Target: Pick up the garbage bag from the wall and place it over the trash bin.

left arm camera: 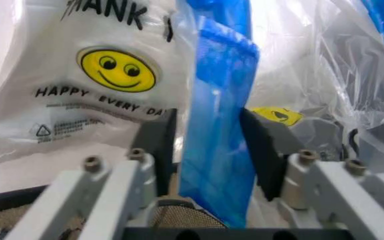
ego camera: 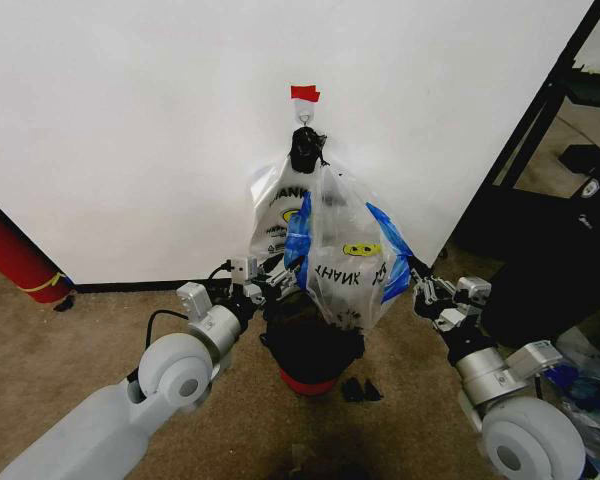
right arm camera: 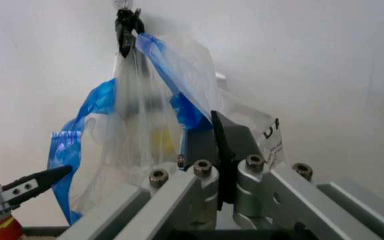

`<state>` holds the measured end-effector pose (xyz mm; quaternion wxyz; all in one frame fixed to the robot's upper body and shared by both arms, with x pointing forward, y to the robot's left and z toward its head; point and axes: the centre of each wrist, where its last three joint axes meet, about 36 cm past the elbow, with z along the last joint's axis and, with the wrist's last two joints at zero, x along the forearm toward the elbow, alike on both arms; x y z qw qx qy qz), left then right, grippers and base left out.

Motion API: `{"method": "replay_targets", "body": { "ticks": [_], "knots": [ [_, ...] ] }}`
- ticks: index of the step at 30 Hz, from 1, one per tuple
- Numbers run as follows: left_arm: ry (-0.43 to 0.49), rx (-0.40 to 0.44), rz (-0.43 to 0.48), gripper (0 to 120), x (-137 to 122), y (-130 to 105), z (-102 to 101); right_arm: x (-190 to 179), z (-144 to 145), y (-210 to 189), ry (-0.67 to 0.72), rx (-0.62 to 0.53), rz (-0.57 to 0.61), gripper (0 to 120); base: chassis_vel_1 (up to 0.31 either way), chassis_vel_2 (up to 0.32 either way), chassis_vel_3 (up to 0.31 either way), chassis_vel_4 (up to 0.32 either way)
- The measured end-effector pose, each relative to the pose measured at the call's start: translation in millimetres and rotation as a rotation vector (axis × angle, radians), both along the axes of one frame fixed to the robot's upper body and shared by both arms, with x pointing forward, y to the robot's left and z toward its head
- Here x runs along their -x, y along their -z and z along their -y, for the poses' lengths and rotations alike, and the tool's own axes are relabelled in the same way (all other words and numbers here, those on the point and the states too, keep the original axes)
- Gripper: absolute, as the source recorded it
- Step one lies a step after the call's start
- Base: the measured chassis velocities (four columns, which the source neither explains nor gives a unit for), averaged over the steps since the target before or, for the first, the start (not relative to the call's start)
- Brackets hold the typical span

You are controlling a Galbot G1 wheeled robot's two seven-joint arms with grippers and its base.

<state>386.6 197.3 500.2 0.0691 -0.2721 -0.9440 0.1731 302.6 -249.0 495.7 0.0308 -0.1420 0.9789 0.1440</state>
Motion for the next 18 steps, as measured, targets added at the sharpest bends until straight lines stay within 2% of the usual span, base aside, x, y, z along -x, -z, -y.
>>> {"method": "replay_targets", "body": {
  "ticks": [3, 6, 8, 9, 15, 18],
  "knots": [
    [0.002, 0.011, 0.004, 20, 1, 2, 2, 0, -1, 2, -0.001, 0.001, -0.004, 0, 0.0, 0.0, 0.0, 0.0],
    [0.008, 0.017, 0.01, 9, 3, 0, 4, 0, -2, 2, -0.001, 0.001, -0.005, 0, 0.0, 0.0, 0.0, 0.0],
    [0.008, 0.017, 0.01, 7, 3, 0, 4, 0, -2, 2, -0.001, 0.001, -0.005, 0, 0.0, 0.0, 0.0, 0.0],
    [0.007, 0.018, 0.011, 1, 4, 0, 4, 0, -2, 2, -0.001, 0.0, -0.004, 0, 0.0, 0.0, 0.0, 0.0],
    [-0.007, 0.032, 0.015, 0, 16, -7, 3, 2, -3, 2, 0.002, -0.012, -0.012, 0, 0.0, 0.0, 0.0, 0.0],
    [-0.021, 0.049, 0.01, 0, 35, -14, -2, 10, -4, 4, 0.007, -0.021, -0.034, 0, 0.0, 0.0, 0.0, 0.0]
  ]
}}
